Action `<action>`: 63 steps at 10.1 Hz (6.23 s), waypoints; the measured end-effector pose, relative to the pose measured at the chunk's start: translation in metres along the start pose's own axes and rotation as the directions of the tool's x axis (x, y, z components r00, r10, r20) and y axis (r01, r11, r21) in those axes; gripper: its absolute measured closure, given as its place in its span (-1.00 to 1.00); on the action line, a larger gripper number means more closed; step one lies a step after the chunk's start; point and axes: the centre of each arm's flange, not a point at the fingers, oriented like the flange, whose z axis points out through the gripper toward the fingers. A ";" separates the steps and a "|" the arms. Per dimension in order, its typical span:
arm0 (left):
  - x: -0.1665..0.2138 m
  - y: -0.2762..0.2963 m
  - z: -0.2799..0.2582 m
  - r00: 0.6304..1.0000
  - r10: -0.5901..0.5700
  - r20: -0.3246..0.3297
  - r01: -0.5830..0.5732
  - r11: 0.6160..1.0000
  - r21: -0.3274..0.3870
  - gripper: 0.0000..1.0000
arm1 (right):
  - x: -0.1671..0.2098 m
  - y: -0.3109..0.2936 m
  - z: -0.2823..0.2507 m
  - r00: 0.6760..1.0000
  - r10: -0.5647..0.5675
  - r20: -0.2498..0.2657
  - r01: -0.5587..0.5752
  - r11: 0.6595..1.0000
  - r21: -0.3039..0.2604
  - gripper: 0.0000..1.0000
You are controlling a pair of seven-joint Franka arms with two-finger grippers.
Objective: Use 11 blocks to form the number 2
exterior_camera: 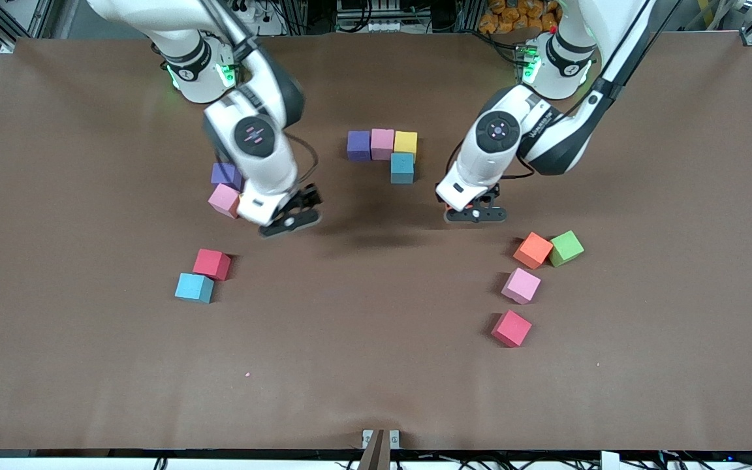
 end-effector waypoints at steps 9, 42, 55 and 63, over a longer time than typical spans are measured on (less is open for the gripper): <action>-0.019 0.100 0.053 0.997 0.029 0.073 -0.027 0.999 -0.028 -0.13 | -0.057 0.125 0.062 0.996 -0.085 0.040 0.080 0.989 0.123 -1.00; -0.047 0.104 0.046 0.999 -0.043 0.017 0.043 0.998 -0.036 -1.00 | -0.112 0.059 0.095 0.999 0.038 0.018 -0.040 0.991 0.126 -1.00; 0.102 -0.121 -0.009 0.903 0.426 -0.059 -0.421 0.903 0.080 -1.00 | -0.110 0.056 0.109 0.999 0.003 0.038 -0.008 0.991 0.132 -0.24; 0.086 -0.160 0.041 0.819 0.573 -0.021 -0.569 0.818 0.085 -1.00 | -0.049 -0.123 0.019 0.749 -0.653 -0.116 0.648 0.757 -0.078 -0.24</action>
